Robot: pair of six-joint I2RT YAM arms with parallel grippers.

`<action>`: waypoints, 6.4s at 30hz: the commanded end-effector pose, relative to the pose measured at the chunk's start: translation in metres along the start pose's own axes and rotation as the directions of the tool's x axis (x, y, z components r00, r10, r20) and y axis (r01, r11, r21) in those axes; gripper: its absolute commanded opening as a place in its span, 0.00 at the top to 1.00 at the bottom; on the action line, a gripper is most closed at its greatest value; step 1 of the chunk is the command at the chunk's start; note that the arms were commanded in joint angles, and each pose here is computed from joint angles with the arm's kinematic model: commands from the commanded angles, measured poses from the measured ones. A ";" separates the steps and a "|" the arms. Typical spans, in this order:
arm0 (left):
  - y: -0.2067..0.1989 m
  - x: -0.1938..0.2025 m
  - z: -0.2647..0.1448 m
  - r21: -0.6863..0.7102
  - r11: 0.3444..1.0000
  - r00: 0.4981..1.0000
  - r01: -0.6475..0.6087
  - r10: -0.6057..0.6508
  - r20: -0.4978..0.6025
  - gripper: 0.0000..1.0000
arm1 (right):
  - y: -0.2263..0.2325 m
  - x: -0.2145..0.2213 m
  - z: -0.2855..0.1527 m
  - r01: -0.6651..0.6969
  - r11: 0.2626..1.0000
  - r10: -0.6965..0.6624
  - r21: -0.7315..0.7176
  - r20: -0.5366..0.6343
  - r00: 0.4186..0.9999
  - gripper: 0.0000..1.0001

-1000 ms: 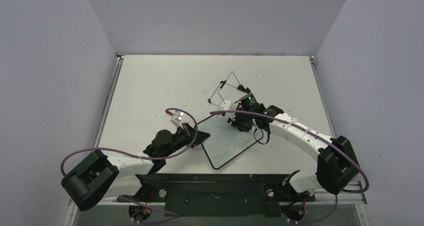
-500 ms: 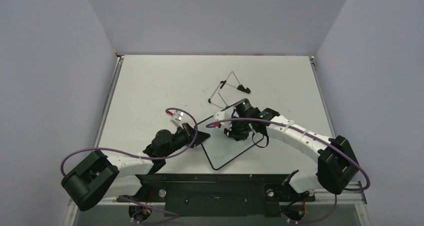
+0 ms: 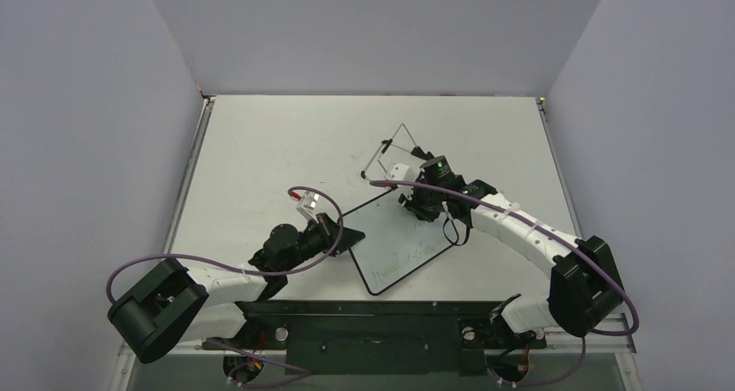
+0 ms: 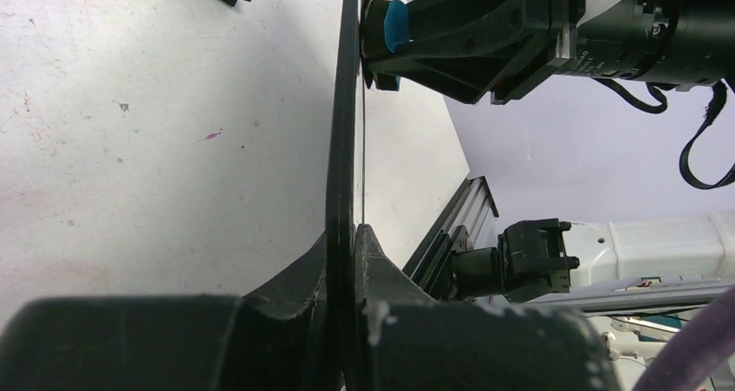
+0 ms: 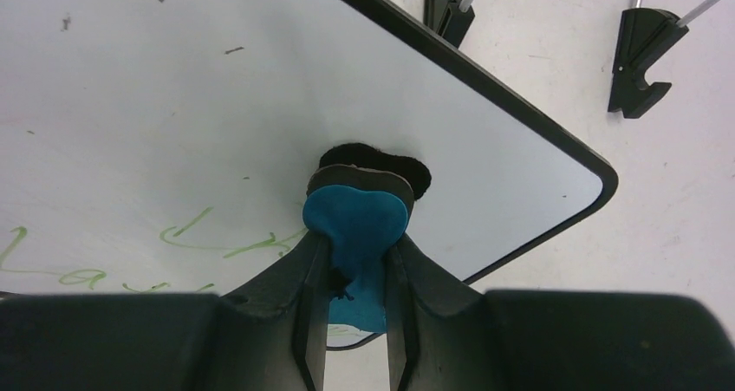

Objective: Erase the whiteboard
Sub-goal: Erase the whiteboard at the center of the board.

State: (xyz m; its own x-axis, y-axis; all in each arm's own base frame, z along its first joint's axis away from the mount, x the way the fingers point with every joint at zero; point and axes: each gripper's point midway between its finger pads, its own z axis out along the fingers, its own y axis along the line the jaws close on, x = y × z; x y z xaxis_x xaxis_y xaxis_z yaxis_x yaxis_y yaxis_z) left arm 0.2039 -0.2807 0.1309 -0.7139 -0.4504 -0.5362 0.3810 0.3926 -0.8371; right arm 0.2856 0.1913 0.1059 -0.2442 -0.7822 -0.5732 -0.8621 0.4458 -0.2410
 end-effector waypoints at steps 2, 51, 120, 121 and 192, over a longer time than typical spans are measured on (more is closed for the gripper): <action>-0.051 -0.022 0.002 0.195 0.980 0.998 -0.030 0.018 0.062 1.00 | 0.030 -0.016 -0.004 0.109 0.986 -0.101 -0.123 0.071 0.992 1.00; -0.048 -0.025 -0.003 0.183 0.983 0.997 -0.030 0.017 0.071 1.00 | 0.076 0.015 -0.031 0.425 0.831 -0.378 -0.359 0.197 0.905 1.00; -0.051 -0.022 0.001 0.196 0.980 0.999 -0.020 0.011 0.046 1.00 | 0.094 0.034 -0.011 0.486 0.807 -0.503 -0.336 0.039 0.863 1.00; -0.051 -0.022 0.000 0.196 0.981 0.999 -0.020 0.011 0.046 1.00 | 0.077 0.029 -0.008 0.443 0.860 -0.457 -0.255 0.004 0.889 1.00; -0.054 -0.014 0.003 0.224 0.974 0.999 -0.030 0.034 -0.013 1.00 | 0.047 0.009 -0.009 0.243 0.958 -0.236 -0.151 0.063 0.970 1.00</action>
State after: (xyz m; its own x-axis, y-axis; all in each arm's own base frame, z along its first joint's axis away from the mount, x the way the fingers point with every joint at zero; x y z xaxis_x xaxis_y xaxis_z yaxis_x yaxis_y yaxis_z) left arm 0.1897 -0.2872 0.1281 -0.7696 -0.3768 -0.5155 0.4016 0.3421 -0.8495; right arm 0.2310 0.1885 0.0933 -0.0452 -0.8359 -0.5470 -0.9640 0.1802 -0.1956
